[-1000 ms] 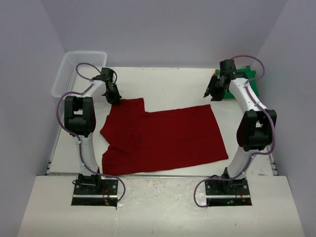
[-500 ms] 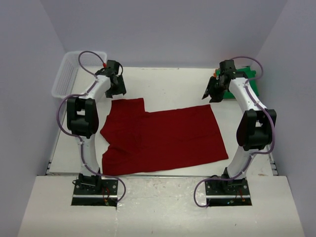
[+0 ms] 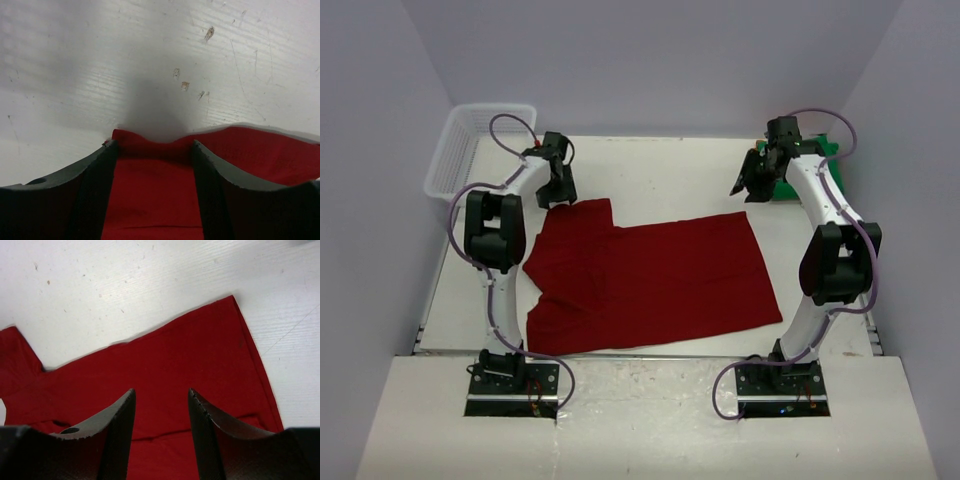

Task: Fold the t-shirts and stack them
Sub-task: Grap the side of the flattened tshirt furthest away from the robot with both arms

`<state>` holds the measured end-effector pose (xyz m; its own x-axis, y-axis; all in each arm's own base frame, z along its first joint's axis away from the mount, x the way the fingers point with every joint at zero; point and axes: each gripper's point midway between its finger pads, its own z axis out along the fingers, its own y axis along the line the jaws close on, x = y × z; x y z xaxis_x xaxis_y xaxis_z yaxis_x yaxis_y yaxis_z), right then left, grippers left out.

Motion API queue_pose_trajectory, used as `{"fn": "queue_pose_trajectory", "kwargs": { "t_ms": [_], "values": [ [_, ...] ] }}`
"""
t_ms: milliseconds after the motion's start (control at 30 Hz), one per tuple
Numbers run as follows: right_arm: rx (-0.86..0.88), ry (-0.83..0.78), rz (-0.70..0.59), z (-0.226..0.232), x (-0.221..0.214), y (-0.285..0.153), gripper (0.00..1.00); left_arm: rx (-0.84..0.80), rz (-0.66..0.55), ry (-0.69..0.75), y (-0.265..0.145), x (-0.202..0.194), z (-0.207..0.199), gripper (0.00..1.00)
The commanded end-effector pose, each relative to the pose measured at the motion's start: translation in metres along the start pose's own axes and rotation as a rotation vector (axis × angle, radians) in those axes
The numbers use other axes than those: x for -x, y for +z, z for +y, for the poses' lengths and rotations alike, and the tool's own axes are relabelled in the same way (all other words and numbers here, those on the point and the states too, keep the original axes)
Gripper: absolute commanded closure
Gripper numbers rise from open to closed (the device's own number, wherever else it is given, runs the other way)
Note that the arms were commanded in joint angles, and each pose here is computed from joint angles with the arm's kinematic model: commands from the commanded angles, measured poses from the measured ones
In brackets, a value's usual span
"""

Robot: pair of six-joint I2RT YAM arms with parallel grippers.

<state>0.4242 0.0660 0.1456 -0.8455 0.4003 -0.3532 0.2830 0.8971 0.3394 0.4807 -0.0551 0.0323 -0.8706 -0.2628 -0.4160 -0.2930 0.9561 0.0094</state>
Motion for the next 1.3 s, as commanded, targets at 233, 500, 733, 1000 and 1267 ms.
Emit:
{"fn": "queue_pose_trajectory", "kwargs": {
  "t_ms": [233,500,733,1000,1267],
  "values": [
    [0.045,-0.034,-0.060,0.010,0.015,-0.024,0.53,0.010,-0.016,0.046,-0.011,-0.007,-0.006,0.96],
    [0.052,-0.031,-0.037,0.010,0.011,-0.014,0.53,0.032,-0.087,0.083,-0.049,-0.009,-0.019,1.00],
    [0.033,-0.029,-0.038,0.006,0.012,-0.011,0.53,0.001,-0.183,0.049,-0.108,-0.029,-0.032,1.00],
    [0.058,-0.032,-0.036,0.012,0.014,-0.013,0.53,-0.081,-0.206,0.013,-0.140,-0.073,-0.027,1.00],
    [0.059,-0.032,-0.039,0.013,0.015,-0.013,0.53,-0.149,-0.103,0.053,-0.140,-0.168,-0.038,0.90]
  ]
}}
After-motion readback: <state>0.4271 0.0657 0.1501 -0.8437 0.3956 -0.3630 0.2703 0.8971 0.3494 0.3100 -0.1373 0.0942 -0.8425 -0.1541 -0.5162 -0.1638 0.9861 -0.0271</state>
